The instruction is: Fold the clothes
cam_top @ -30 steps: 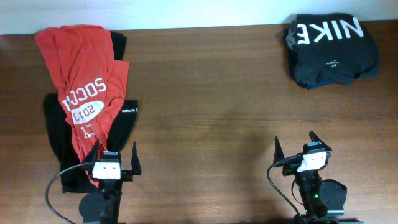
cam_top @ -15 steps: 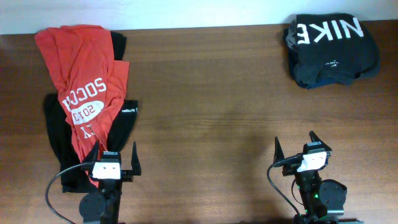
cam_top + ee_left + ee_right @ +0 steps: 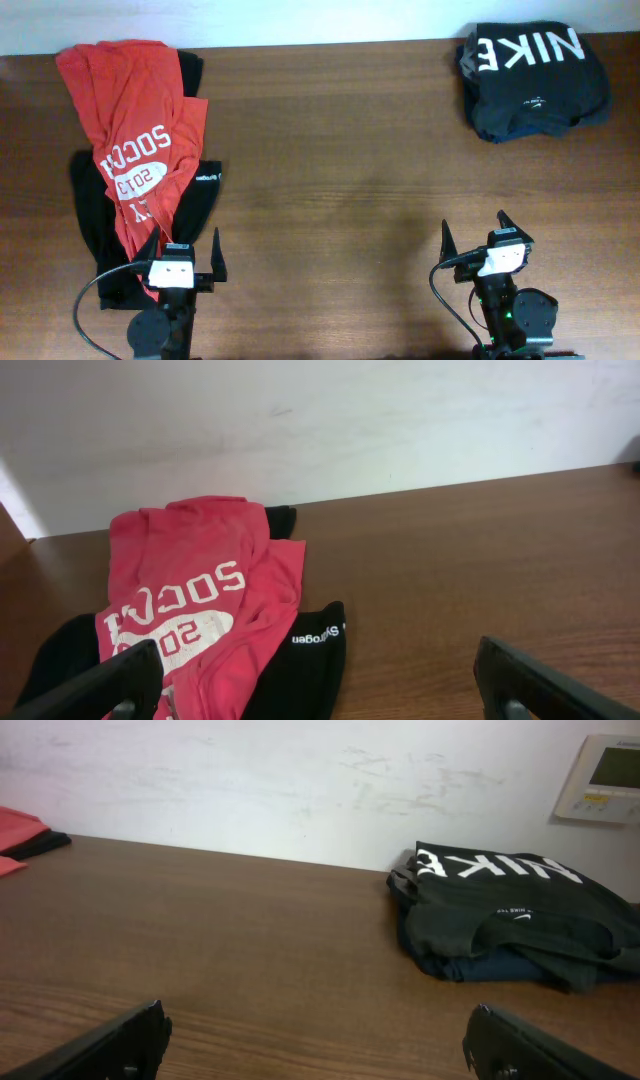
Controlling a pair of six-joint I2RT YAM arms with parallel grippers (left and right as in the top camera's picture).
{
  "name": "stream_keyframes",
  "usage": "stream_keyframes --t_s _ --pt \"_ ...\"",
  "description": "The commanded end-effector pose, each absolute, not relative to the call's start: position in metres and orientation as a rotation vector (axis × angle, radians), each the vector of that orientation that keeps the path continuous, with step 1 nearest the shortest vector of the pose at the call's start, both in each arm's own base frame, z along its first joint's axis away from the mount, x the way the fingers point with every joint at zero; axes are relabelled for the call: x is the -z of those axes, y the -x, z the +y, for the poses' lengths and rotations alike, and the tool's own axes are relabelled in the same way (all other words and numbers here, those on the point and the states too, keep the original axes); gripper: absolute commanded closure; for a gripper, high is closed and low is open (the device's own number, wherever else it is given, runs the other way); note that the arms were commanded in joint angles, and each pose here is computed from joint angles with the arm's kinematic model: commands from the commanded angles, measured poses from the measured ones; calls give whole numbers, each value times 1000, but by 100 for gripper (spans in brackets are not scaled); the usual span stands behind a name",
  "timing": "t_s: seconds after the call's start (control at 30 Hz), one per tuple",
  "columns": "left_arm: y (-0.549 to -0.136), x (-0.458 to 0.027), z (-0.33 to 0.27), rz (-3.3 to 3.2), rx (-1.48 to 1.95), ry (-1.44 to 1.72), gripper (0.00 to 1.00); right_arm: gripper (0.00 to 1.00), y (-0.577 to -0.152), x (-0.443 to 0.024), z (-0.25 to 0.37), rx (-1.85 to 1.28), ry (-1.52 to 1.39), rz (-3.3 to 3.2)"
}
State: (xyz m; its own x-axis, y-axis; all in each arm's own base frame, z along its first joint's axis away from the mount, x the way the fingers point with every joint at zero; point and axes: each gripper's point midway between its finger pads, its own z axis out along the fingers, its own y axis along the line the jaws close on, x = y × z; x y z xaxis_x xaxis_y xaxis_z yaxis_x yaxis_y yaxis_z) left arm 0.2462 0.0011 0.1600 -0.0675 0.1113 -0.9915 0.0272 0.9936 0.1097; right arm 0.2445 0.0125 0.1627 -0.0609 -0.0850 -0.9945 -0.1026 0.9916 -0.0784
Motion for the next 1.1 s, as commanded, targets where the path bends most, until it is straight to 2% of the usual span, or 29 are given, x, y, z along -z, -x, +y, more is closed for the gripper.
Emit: stream_keyframes --t_s 0.0,1.07 --pt "-246 -159 0 1637 -71 -119 1 1 -245 -160 10 3 138 1637" --pt "-246 -162 -3 1620 -56 -134 1 1 -244 -167 18 -32 174 1602"
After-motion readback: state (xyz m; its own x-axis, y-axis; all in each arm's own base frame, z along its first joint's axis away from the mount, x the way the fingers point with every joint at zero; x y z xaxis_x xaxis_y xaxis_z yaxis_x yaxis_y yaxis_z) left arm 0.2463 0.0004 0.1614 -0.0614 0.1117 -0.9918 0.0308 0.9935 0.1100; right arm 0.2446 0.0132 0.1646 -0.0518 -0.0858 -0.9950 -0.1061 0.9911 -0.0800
